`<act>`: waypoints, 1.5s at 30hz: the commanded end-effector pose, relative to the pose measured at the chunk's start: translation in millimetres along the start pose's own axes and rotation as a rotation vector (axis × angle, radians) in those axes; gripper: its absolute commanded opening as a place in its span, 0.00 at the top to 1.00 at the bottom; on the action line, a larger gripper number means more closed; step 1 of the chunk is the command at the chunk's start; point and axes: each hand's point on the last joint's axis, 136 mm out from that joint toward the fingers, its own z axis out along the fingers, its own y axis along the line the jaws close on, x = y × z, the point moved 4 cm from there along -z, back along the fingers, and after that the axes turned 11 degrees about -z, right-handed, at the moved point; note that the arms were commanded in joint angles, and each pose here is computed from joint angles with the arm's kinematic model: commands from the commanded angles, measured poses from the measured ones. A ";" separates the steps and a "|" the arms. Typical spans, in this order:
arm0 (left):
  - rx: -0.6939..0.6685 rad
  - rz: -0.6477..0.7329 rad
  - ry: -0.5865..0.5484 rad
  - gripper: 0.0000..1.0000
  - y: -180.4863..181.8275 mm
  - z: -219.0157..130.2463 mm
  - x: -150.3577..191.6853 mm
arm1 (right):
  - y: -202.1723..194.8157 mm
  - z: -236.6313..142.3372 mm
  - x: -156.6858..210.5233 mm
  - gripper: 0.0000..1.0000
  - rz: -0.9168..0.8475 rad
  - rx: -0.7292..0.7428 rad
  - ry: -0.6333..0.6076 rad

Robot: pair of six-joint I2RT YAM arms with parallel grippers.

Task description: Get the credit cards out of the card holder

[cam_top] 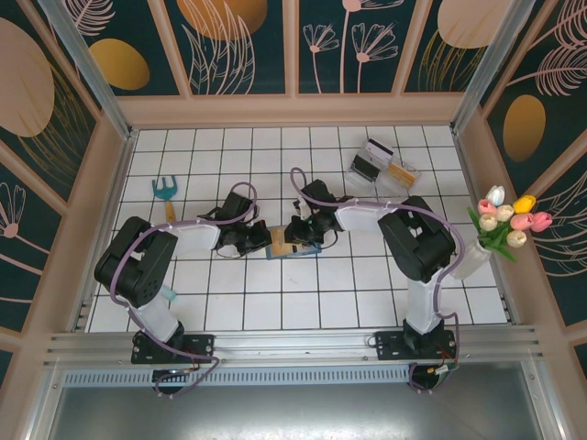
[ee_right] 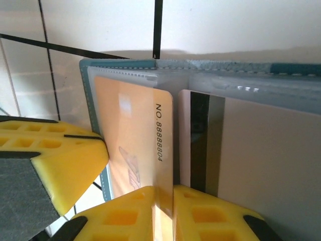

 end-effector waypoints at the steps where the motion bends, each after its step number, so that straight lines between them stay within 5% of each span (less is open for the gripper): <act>1: -0.168 -0.059 0.027 0.96 44.7 12.2 9.6 | -7.8 8.3 15.6 0.86 0.000 -0.055 0.052; 8: -0.186 -0.058 0.019 0.93 47.1 10.9 8.9 | -14.9 -1.2 13.4 0.98 -0.004 -0.031 0.029; 24: -0.191 -0.051 0.010 0.89 45.8 9.6 5.8 | -28.2 -29.7 18.4 0.97 0.001 -0.020 0.001; 35: 0.160 0.081 -0.018 0.93 -40.7 -20.0 -7.4 | -23.9 -22.1 14.0 0.97 -0.004 -0.059 0.006; 45: 0.042 0.035 0.038 1.00 -16.9 18.4 -3.7 | -23.5 -19.2 15.4 0.92 0.002 -0.087 0.008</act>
